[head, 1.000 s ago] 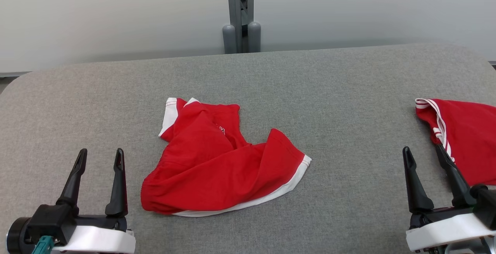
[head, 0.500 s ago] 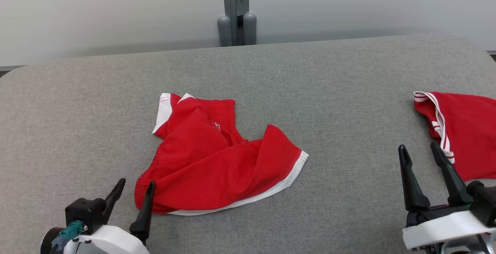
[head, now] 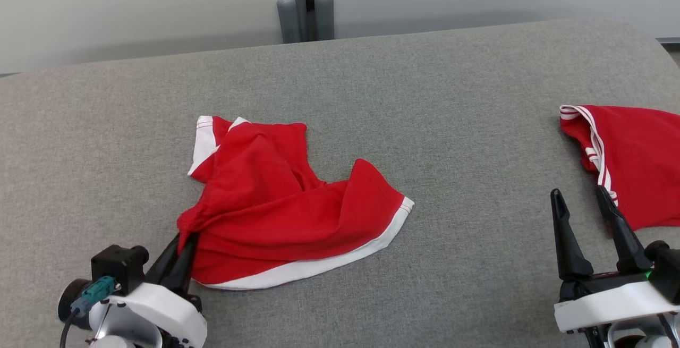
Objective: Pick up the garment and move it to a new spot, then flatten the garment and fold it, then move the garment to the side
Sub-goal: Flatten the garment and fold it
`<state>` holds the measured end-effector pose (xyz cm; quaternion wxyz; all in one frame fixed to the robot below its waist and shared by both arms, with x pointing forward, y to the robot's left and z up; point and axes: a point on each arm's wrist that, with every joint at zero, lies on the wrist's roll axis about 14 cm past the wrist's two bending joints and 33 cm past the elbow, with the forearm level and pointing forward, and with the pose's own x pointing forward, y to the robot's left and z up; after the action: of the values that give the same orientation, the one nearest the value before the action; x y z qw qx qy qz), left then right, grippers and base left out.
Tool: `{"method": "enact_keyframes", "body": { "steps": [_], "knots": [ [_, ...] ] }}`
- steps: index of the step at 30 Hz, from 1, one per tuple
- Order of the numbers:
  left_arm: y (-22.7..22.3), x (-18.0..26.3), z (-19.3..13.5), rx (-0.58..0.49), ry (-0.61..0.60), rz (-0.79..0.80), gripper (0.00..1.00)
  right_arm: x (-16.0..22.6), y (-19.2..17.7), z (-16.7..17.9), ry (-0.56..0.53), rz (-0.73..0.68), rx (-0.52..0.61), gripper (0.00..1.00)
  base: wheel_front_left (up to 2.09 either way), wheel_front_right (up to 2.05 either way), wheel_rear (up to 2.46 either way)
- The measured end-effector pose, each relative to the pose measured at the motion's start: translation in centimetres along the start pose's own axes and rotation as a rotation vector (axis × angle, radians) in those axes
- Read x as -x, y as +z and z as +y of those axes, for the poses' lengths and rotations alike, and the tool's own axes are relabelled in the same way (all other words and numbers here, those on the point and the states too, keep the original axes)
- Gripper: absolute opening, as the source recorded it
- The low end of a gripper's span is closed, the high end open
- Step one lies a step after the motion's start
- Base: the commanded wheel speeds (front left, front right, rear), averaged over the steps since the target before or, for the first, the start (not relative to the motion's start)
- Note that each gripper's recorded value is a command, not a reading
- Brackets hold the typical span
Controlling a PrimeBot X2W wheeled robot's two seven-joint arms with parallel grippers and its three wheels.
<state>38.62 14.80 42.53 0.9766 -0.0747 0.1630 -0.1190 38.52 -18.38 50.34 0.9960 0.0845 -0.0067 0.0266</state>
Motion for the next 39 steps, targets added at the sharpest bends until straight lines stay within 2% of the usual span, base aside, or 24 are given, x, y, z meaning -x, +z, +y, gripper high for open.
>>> {"method": "enact_keyframes", "body": {
  "steps": [4, 12, 19, 20, 21, 22, 23, 24, 25, 32, 39],
  "knots": [
    [2.8, -0.7, -1.5, -0.04, -0.05, -0.079, 0.0, -0.3, 0.0, -0.3, -0.007, 0.0, 0.001, 1.0, 0.0, 0.0, 0.0],
    [5.9, -3.7, -4.5, -0.089, -0.152, -0.112, 0.0, -1.1, -0.1, -0.8, -0.022, -0.006, -0.001, 1.0, 0.0, 0.0, 0.0],
    [4.0, -9.0, -4.2, -0.086, -0.159, -0.027, 0.0, -0.9, -0.9, -2.3, -0.068, 0.007, -0.013, 1.0, 0.0, 0.0, 0.0],
    [3.6, -9.5, -4.3, -0.084, -0.163, -0.013, 0.08, -0.8, -1.1, -2.5, -0.077, 0.012, -0.014, 1.0, 0.0, 0.0, 0.0],
    [3.1, -10.0, -4.3, -0.078, -0.165, 0.003, 0.25, -0.6, -1.4, -2.8, -0.085, 0.02, -0.016, 1.0, 0.0, 0.0, 0.0],
    [2.4, -10.4, -4.5, -0.069, -0.171, 0.025, 0.36, -0.5, -1.6, -3.0, -0.094, 0.024, -0.015, 1.0, 0.0, 0.0, 0.0],
    [1.9, -10.7, -4.7, -0.064, -0.174, 0.039, 0.54, -0.4, -1.6, -3.2, -0.1, 0.022, -0.014, 1.0, 0.0, 0.0, 0.0],
    [1.4, -10.9, -4.7, -0.062, -0.175, 0.052, 0.96, -0.4, -1.7, -3.3, -0.103, 0.025, -0.014, 1.0, 0.0, 0.0, 0.0],
    [1.1, -11.1, -4.8, -0.061, -0.176, 0.057, 1.0, -0.4, -1.8, -3.4, -0.106, 0.026, -0.014, 1.0, 0.0, 0.0, 0.0],
    [3.5, -10.6, -4.5, -0.071, -0.142, -0.084, 1.0, -0.6, -1.2, -3.3, -0.101, 0.004, -0.015, 1.0, 0.0, 0.0, 0.0],
    [4.9, -7.1, -3.4, -0.072, -0.094, -0.157, 1.0, -0.9, -0.6, -1.8, -0.052, -0.009, -0.014, 1.0, 0.0, 0.0, 0.0]
  ]
}}
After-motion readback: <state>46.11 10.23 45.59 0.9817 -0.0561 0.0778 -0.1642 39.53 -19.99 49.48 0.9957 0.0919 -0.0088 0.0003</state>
